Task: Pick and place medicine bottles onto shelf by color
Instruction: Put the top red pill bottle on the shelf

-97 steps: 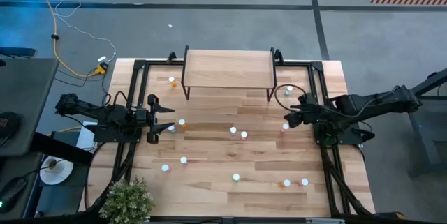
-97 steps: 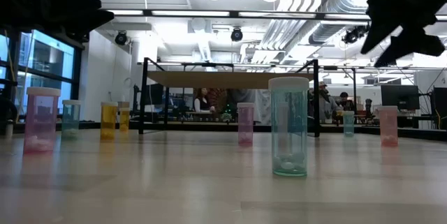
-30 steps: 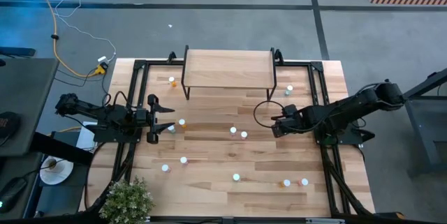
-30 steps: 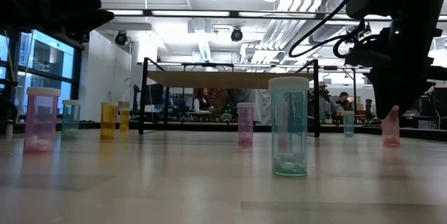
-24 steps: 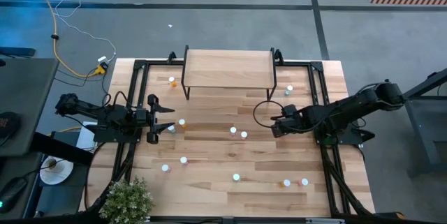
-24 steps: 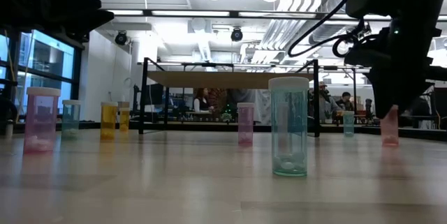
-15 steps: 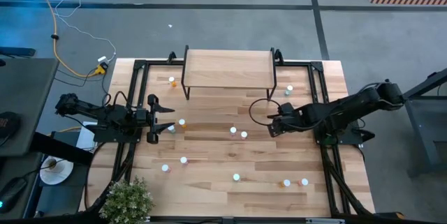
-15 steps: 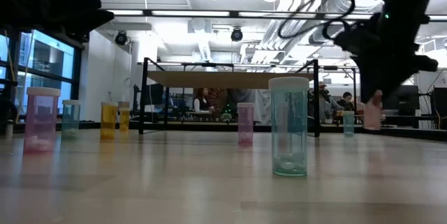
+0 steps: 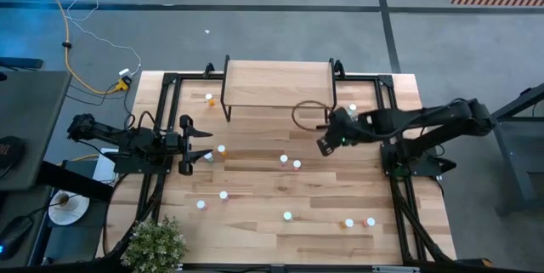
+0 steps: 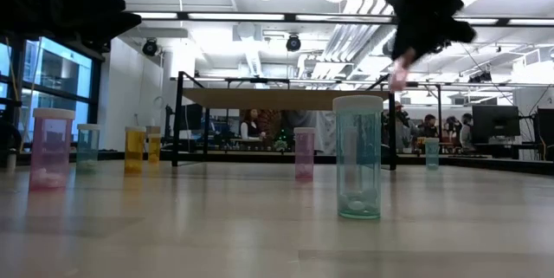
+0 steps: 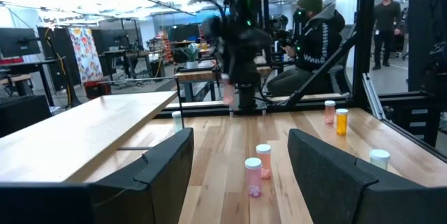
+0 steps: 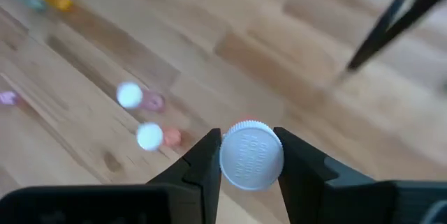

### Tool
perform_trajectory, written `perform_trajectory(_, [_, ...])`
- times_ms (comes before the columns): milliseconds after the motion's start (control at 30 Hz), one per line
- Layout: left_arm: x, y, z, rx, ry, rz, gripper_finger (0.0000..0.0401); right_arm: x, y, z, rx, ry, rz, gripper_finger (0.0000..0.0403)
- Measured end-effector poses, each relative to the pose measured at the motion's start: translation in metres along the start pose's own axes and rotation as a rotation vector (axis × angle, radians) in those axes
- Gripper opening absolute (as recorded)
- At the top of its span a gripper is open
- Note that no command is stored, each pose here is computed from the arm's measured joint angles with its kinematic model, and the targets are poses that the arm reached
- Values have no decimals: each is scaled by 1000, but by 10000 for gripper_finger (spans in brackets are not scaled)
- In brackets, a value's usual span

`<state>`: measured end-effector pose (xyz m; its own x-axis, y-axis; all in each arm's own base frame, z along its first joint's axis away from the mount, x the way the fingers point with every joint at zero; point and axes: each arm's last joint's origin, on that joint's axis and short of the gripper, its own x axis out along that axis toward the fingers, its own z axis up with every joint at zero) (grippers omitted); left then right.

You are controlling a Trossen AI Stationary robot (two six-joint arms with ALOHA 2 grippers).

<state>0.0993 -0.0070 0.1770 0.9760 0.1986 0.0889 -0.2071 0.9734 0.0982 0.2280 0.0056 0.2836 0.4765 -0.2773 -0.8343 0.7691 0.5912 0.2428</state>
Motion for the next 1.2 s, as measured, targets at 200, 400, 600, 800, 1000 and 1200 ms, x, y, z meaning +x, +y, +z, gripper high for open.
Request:
perform_trajectory(200, [0, 0, 0, 0, 0, 0, 225, -26, -7, 46, -64, -100, 4, 103])
perform_trajectory(400, [0, 0, 0, 0, 0, 0, 225, -52, -29, 92, -68, -194, -20, 103])
perform_trajectory(600, [0, 0, 0, 0, 0, 0, 225, -71, -48, 128, -57, -236, -100, 103])
perform_trajectory(800, [0, 0, 0, 0, 0, 0, 225, -72, -54, 164, -70, -216, -123, 103])
perform_trajectory(1000, [0, 0, 0, 0, 0, 0, 225, -55, -61, 191, -57, -90, -169, 103])
perform_trajectory(1200, [0, 0, 0, 0, 0, 0, 225, -23, -63, 208, -99, 14, -192, 103])
